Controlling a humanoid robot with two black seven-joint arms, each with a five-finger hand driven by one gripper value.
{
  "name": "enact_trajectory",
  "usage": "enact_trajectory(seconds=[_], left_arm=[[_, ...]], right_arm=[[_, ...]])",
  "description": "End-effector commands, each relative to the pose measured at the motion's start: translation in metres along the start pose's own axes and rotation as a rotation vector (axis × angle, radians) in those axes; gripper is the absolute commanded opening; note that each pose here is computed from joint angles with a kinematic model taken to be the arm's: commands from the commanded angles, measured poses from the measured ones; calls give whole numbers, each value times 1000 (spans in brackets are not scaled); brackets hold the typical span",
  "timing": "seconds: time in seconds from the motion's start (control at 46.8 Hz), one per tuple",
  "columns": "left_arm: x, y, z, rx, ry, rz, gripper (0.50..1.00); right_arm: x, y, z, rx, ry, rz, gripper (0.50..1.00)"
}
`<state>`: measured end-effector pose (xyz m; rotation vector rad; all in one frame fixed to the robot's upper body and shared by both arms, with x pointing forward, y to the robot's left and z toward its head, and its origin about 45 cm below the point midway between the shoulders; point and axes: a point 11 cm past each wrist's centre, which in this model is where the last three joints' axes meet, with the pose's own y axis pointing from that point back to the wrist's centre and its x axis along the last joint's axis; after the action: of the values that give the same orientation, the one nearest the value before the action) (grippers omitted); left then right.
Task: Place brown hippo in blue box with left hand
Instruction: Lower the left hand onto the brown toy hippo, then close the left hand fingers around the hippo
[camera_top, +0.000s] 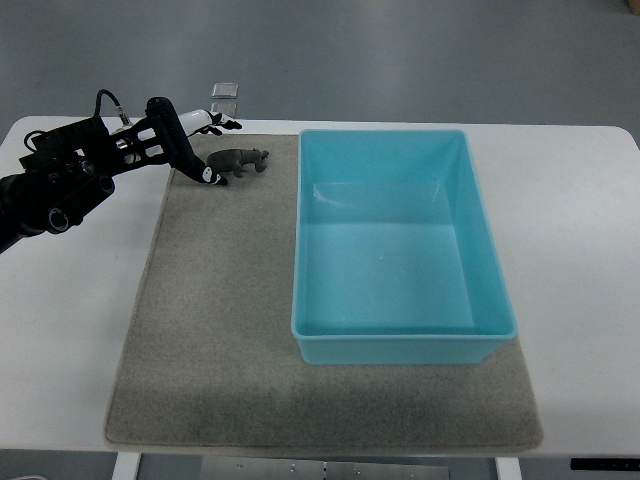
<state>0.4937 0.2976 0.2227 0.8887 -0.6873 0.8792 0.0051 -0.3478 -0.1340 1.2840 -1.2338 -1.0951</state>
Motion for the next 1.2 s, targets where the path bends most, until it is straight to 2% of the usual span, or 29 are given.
enact_trajectory(seconds=[0.0,0.086,0.193,0.257,0.749,0.877,1.176], left_arm=[[1,0,0,1,-6,13,853],[2,0,0,2,-5,17,825],[2,0,-2,7,-5,19,814],[1,-1,-1,5,-4,17,786],[-2,-4,-3,21,-22,12,743],[-3,-4,-3,23,-25,11,709],[-4,-4,-3,23,-25,8,713]], right_arm=[[0,0,0,0,0,1,936],[0,0,0,0,0,1,936],[0,0,0,0,0,-1,936],[0,0,0,0,0,1,936],[0,0,0,0,0,-1,936],[0,0,0,0,0,1,936],[0,0,0,0,0,1,936]])
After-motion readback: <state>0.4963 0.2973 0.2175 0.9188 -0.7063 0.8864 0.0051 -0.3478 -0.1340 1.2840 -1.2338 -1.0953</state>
